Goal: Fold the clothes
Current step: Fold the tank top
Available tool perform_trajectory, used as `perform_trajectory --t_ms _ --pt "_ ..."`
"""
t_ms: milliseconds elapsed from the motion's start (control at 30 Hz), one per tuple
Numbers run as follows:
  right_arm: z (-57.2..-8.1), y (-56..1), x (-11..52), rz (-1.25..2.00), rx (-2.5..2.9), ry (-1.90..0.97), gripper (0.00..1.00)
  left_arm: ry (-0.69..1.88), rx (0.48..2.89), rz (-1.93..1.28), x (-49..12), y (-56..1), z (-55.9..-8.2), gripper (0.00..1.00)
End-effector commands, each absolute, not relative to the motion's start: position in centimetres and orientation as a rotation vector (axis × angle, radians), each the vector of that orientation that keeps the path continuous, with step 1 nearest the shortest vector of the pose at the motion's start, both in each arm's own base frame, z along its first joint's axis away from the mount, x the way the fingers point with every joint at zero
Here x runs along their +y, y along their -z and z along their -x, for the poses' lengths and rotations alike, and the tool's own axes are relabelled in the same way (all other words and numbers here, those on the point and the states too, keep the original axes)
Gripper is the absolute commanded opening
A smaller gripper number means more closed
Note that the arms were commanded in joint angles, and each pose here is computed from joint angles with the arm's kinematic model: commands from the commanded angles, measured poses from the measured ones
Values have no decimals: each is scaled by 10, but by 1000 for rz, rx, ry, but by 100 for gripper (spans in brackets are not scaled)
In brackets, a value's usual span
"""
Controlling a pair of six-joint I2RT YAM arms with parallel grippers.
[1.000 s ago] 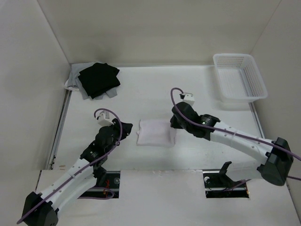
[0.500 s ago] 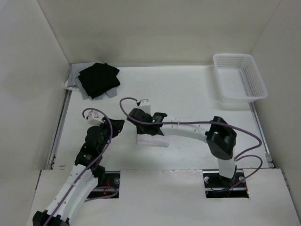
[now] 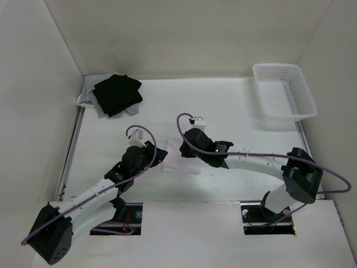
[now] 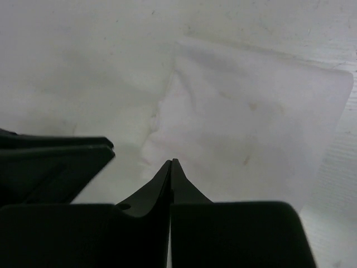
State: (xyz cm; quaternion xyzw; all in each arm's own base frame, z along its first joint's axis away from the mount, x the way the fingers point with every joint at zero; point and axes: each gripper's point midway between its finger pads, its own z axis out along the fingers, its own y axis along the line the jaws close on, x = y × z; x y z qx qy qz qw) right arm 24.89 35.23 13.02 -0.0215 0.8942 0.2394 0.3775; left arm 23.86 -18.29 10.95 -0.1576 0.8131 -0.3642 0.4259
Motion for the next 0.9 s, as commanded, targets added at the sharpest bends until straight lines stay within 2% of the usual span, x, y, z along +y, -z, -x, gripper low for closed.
perform_trajectory --t_ms 0,200,633,867 --pt "-257 -142 369 22 2178 -862 1 1008 1907 342 -216 -147 -256 24" --pt "-240 -116 354 -71 2160 -1003 1 1003 2040 359 -230 -95 -254 20" --pt "-212 -43 323 -256 2231 -1056 3 858 2195 434 -193 -20 -226 20" --pt "-211 -75 322 -227 2139 -1144 17 878 2114 429 -180 -44 -227 22"
